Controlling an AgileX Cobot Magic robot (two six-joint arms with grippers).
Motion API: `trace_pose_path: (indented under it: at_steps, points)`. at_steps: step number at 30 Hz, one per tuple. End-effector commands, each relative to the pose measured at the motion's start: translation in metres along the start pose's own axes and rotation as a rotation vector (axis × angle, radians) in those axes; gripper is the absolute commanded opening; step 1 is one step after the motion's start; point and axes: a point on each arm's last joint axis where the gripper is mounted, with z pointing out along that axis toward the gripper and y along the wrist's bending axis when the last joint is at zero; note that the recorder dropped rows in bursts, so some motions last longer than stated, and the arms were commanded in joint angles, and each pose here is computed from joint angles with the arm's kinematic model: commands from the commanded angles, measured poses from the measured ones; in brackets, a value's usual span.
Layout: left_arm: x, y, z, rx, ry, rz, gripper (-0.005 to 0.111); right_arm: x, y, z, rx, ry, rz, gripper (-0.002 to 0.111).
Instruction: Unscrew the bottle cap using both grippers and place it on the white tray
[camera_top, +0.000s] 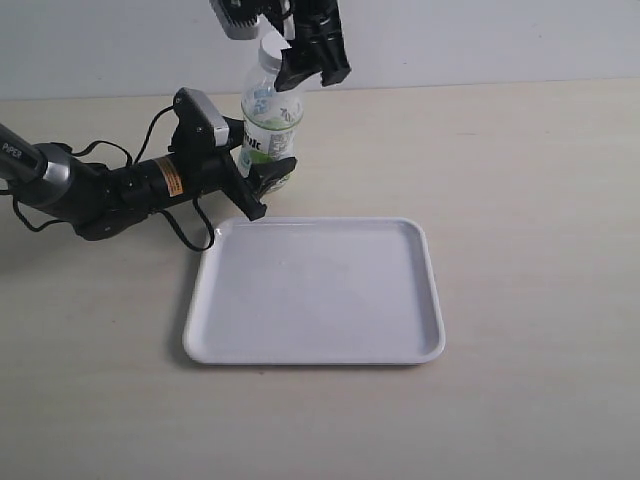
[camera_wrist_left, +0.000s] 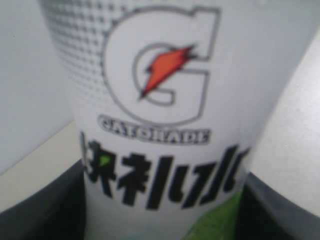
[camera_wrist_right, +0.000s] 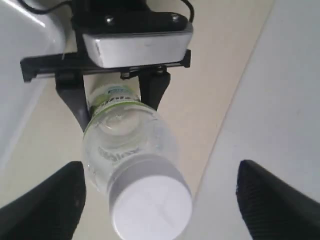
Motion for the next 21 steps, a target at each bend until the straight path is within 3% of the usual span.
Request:
trace_pose_path:
  at_steps: [1,8,13,17,21]
  points:
    - [0.0042,-0.0054,0.0003,0.025,0.042,0.004,0.0,-0.0011,-0.0019,-0.0022,0.016,-0.009,0.329,0.079]
    - [0.0042,-0.0049,0.0004,0.021,0.042,0.001,0.0,-0.0006,-0.002,-0.0022,0.016,-0.007,0.699,0.079]
    - [0.0042,-0.0049,0.0004,0.021,0.042,0.001,0.0,-0.0002,-0.0018,-0.0022,0.016,-0.005,1.062,0.079]
    - [0.0042,-0.0049,0.0004,0.021,0.042,0.001,0.0,0.0027,0.0009,-0.0023,0.009,0.039,1.214,0.079]
    - [0.0042,-0.0049,0.0004,0.021,0.042,0.001,0.0,0.0063,0.0035,-0.0026,0.011,0.092,1.275,0.078]
